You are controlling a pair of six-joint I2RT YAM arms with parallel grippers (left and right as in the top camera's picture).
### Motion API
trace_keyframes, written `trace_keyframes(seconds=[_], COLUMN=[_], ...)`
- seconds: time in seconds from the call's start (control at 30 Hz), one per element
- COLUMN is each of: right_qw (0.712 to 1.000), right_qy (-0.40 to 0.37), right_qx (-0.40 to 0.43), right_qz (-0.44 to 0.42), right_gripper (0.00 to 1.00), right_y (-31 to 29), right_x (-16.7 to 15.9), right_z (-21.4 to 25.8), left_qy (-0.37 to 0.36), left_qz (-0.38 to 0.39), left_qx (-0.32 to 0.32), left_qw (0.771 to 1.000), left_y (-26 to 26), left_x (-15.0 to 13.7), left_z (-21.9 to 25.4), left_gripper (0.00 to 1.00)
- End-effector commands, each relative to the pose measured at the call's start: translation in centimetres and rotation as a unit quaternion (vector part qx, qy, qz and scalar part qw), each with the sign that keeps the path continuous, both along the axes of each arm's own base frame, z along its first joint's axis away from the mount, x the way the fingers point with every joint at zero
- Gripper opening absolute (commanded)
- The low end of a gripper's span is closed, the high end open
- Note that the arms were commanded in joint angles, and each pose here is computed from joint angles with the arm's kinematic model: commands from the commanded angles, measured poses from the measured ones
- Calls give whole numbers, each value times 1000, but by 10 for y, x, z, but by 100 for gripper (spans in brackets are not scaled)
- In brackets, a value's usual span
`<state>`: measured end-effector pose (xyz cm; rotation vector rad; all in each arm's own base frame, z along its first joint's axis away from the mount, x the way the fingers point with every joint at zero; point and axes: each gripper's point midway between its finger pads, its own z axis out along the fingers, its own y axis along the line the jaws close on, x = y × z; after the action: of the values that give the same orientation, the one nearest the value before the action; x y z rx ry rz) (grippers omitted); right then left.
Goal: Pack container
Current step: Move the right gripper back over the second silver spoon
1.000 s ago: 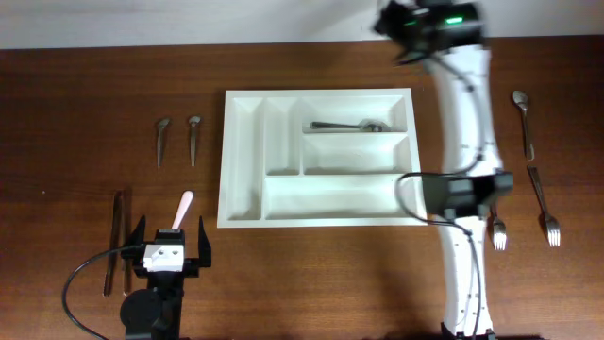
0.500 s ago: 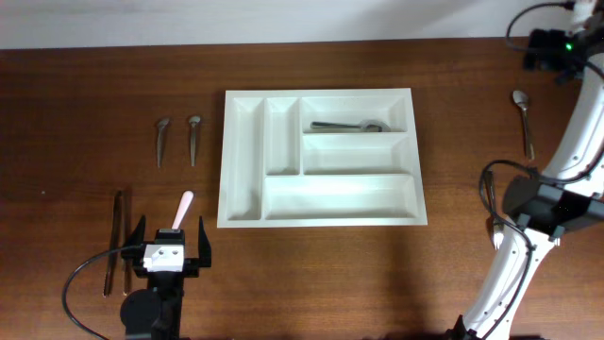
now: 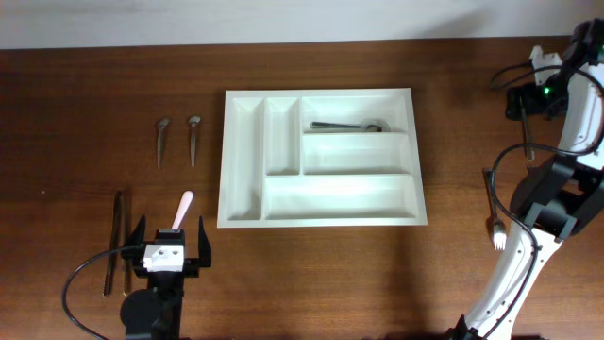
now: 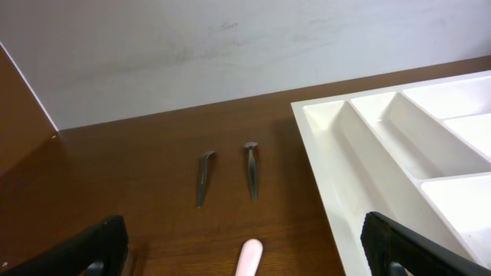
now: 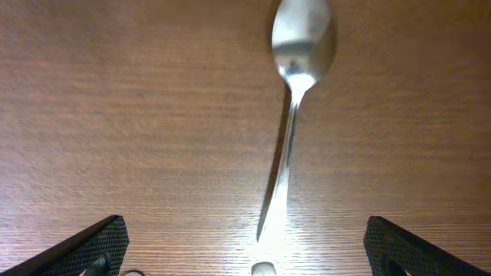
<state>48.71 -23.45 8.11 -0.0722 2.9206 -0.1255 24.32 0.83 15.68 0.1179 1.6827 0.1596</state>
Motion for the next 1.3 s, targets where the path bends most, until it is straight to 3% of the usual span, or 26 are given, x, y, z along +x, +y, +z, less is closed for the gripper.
trace_keyframes(seconds=[0.0, 0.37, 0.93, 1.27], right_qw=[1000, 997, 1000, 998], right_qy=[7, 56, 30, 51], right_qx=[8, 12, -5, 29], right_qz=[-10, -43, -1, 1], right_gripper=[99, 99, 99, 99], right_y=[-15, -43, -35, -24], right_x=[-11, -33, -6, -11], right_z=[-9, -58, -71, -102], left_qy=[-2, -2, -2, -2], left_qz=[-3, -3, -3, -3], left_qx=[-5, -5, -5, -5], left_qw=[1000, 1000, 1000, 1000], left_y=[-1, -1, -1, -1], left_x=[0, 0, 0, 0], left_z=[-1, -1, -1, -1], left_gripper=[99, 99, 99, 99])
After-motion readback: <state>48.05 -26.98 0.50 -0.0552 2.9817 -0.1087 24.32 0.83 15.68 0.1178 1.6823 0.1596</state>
